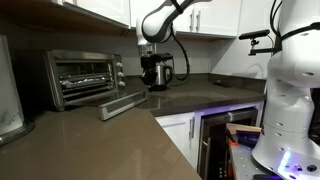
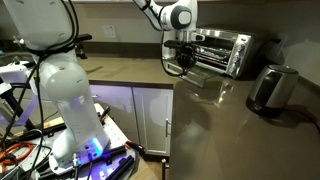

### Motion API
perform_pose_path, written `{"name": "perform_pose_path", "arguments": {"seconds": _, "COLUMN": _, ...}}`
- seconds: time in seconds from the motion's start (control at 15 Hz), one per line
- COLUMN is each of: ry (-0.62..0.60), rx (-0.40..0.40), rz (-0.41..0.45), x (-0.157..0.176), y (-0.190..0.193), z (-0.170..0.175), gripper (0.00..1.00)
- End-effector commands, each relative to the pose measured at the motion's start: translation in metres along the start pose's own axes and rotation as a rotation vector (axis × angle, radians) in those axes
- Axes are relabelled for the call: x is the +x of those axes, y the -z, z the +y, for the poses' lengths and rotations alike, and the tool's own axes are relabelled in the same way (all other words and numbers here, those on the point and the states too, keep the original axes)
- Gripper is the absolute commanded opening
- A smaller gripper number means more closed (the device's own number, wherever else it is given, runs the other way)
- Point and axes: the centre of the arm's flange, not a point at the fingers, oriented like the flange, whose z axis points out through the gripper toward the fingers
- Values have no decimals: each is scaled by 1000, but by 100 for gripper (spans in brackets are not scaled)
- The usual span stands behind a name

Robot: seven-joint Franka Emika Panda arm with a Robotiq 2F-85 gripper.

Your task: Close the open microwave oven.

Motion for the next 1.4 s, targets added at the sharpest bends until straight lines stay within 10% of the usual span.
{"name": "perform_pose_path", "arguments": {"seconds": 0.0, "ry": 27, "rx": -27, "rz": 39, "x": 33, "y": 1, "z": 6, "gripper": 0}}
{"name": "perform_pose_path", "arguments": {"seconds": 1.33, "ry": 202, "rx": 164, "rz": 25, "x": 51, "y": -6, "z": -55, "gripper": 0}}
